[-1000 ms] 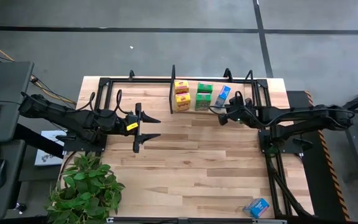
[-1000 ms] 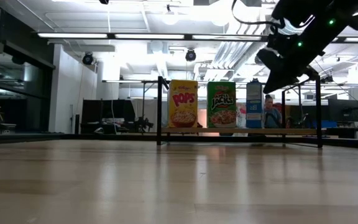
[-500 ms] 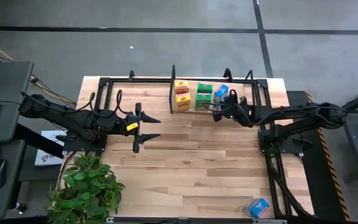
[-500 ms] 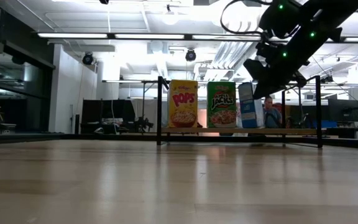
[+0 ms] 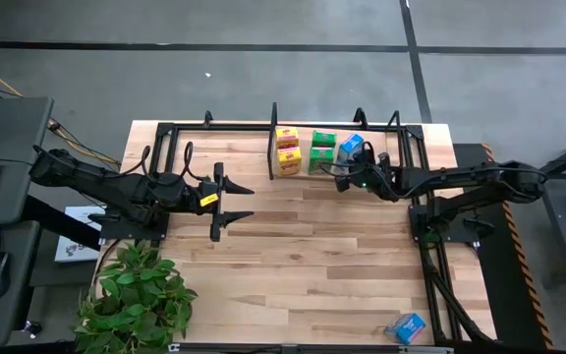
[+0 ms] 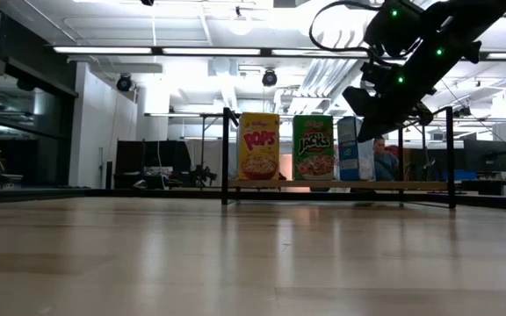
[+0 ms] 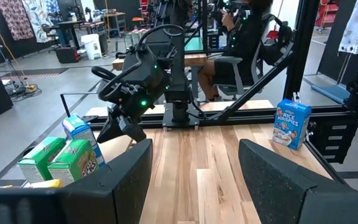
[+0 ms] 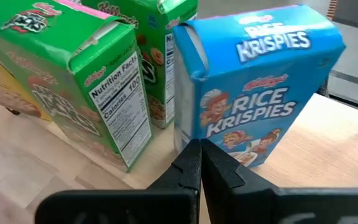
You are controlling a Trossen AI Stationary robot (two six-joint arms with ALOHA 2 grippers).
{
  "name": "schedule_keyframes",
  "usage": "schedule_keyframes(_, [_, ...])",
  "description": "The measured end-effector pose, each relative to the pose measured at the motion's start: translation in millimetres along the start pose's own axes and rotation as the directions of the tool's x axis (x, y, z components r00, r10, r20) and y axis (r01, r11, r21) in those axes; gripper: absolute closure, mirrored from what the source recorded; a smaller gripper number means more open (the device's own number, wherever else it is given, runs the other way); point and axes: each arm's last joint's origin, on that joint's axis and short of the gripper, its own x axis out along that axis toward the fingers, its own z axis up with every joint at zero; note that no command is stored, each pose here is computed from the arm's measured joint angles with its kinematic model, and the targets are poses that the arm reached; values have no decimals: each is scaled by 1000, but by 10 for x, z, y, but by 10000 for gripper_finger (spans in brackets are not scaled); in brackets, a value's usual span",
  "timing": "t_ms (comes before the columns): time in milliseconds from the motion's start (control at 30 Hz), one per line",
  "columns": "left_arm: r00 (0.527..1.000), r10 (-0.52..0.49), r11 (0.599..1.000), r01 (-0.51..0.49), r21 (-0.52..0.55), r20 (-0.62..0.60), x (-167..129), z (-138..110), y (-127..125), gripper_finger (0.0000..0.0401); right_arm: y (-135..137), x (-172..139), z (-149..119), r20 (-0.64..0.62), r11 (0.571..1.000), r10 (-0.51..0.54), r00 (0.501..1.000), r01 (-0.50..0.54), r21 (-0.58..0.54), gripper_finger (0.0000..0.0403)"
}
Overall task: Stack cereal on shelf
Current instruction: Put the top blue cereal box on the shelf
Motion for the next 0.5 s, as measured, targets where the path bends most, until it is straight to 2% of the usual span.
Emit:
schedule_keyframes(267, [1000, 1, 1000, -1, -1, 1, 0, 1, 1, 172, 13, 43, -29, -32, 1000, 14, 999, -14, 10, 403])
schedule_keyframes(500, [1000, 0, 1000, 0, -2, 0, 0, 0, 0, 172, 11, 204, -82, -66, 1000, -30, 997, 30, -1, 403])
